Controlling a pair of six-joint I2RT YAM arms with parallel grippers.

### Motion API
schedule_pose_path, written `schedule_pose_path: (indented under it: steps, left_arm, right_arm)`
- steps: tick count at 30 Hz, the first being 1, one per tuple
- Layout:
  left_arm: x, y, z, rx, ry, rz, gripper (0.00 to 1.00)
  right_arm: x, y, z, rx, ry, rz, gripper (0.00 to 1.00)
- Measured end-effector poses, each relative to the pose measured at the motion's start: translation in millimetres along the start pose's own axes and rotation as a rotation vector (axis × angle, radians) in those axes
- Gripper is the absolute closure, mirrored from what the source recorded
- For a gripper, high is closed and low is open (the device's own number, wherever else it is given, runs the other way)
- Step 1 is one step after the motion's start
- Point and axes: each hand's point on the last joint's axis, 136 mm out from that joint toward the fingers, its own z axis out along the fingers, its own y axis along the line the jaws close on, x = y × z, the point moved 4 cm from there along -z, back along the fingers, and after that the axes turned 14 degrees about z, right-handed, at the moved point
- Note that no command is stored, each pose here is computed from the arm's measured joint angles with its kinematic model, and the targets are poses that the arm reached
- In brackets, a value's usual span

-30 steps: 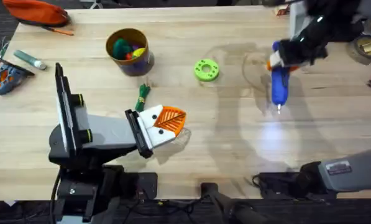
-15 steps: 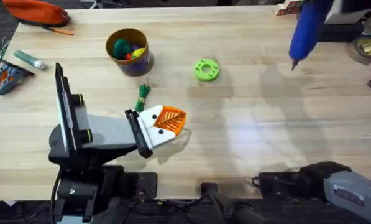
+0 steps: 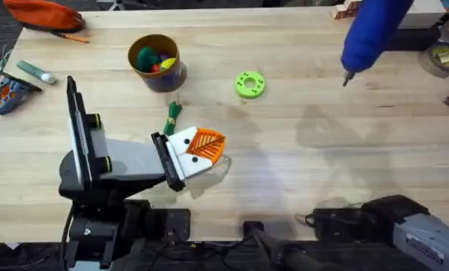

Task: Pick up the gripper from the table and insert it into the empty holder that is missing its gripper. Then pick up a screw, insert it into the mounting hole, and use the screwdriver to tighten it. Finally, clean up the table by picking up the vegetable and placing it into the bucket.

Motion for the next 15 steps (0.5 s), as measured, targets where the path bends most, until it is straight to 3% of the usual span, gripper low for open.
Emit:
schedule_pose_path:
  steps: [15]
  left_arm:
    - [0.0,0.0,0,0.0,0.0,0.0,0.985]
  right_arm:
    - [-5,38,5,-0.328,-0.048,-0.139,0.993]
